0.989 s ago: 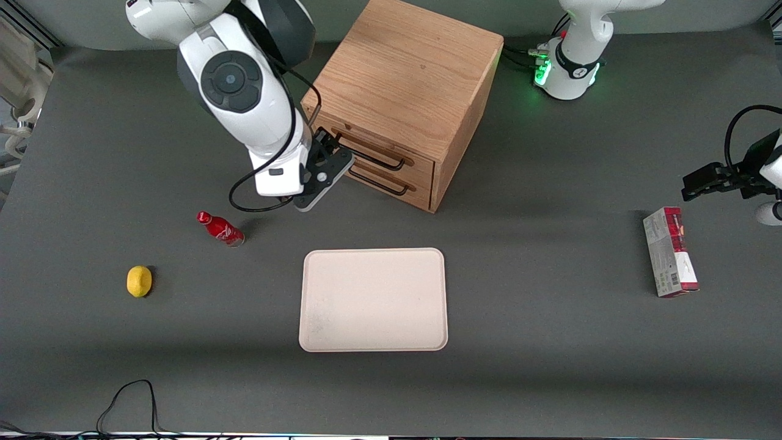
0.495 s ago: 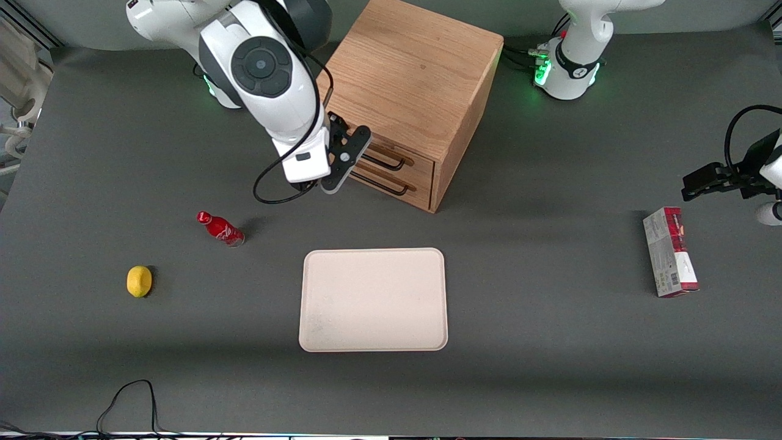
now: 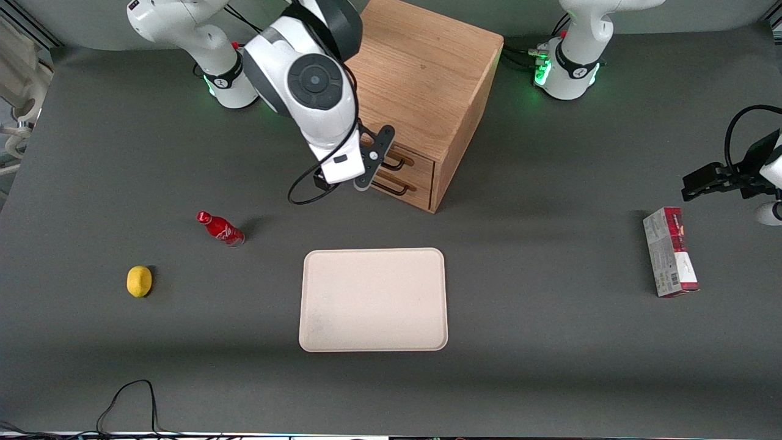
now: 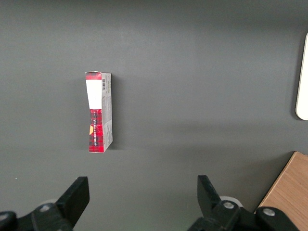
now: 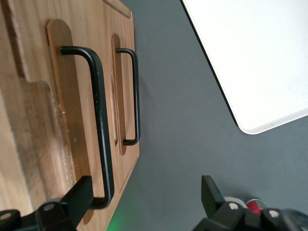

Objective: Open upper drawer

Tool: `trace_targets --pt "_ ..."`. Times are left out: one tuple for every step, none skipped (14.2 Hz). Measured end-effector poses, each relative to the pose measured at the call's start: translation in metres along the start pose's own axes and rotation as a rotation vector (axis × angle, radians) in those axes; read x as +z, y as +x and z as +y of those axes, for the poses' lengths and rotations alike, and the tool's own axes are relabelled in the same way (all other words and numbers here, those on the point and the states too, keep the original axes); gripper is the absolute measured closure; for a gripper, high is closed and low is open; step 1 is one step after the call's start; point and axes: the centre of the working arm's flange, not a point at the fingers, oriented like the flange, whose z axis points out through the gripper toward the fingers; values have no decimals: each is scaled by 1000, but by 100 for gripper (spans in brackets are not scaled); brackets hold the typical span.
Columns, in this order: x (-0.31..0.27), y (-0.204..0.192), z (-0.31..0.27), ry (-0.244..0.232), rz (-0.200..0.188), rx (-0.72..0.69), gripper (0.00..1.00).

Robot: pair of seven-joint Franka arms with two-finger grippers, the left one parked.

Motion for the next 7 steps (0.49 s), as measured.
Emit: trace_targets --pt "5 4 -4 -2 -8 -9 0" --pt "8 7 -6 -3 -12 -13 0" --pt "10 8 -6 -2 -14 -13 0" --pt "12 8 -4 -1 -16 -12 0" --pt "13 9 -4 -1 -16 -11 0" --pt "13 10 -3 -1 -15 -11 0" --pt "13 12 -2 -2 -11 -11 0"
